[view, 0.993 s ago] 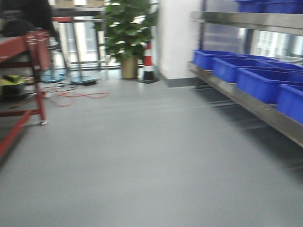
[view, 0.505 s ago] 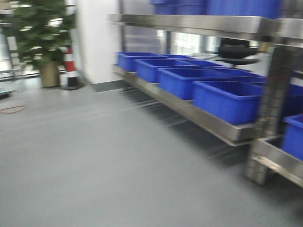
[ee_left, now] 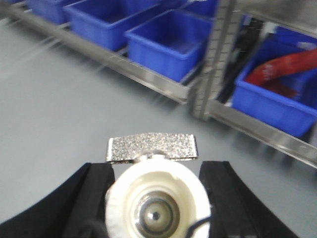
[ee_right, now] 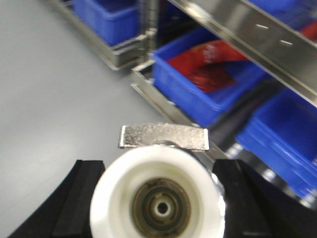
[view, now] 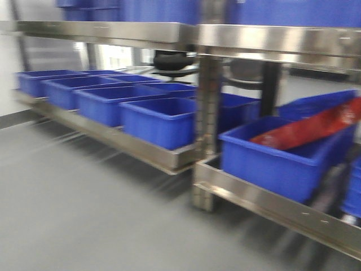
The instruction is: Place valve from conveyor to right shelf box
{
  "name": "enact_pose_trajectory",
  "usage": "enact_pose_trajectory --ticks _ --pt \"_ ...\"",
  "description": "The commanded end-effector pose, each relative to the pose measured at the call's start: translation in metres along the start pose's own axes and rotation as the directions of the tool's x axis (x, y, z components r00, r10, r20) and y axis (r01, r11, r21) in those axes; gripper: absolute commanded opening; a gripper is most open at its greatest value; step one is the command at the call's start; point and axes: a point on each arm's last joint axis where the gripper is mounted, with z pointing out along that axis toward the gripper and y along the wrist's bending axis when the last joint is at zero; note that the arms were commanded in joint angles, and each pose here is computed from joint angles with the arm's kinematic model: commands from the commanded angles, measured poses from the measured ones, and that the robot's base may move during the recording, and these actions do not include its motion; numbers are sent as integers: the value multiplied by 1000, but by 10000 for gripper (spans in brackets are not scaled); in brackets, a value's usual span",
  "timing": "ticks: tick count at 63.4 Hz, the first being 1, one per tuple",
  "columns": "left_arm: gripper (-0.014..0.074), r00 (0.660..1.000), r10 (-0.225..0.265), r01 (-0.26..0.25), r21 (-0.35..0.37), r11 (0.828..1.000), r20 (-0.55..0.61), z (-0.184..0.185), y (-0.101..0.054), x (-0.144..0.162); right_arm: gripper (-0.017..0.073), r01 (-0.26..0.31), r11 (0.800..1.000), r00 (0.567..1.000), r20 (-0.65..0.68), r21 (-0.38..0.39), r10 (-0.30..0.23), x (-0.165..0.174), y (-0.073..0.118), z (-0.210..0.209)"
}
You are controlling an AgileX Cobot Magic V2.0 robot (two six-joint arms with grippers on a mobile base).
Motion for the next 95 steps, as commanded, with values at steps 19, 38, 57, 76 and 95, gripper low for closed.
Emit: enact_pose_trajectory --ticks 19,38,57,76,95 --pt "-111 998 -10 10 3 1000 68 -7 0 -7 -162 13 1000 996 89 16 -14 -9 -1 -9" --pt "-111 998 -10 10 3 1000 68 -7 0 -7 -162 13 1000 996 89 16 -14 -9 -1 -9" --pt "-111 998 -10 10 3 1000 68 -7 0 -7 -162 13 1000 996 89 16 -14 -9 -1 -9" --pt "-111 998 -10 10 3 1000 68 -7 0 -7 -162 13 1000 996 89 16 -14 -9 -1 -9" --pt "-111 998 -10 10 3 1000 68 -7 0 -7 -162 13 1000 996 89 16 -14 -9 -1 -9"
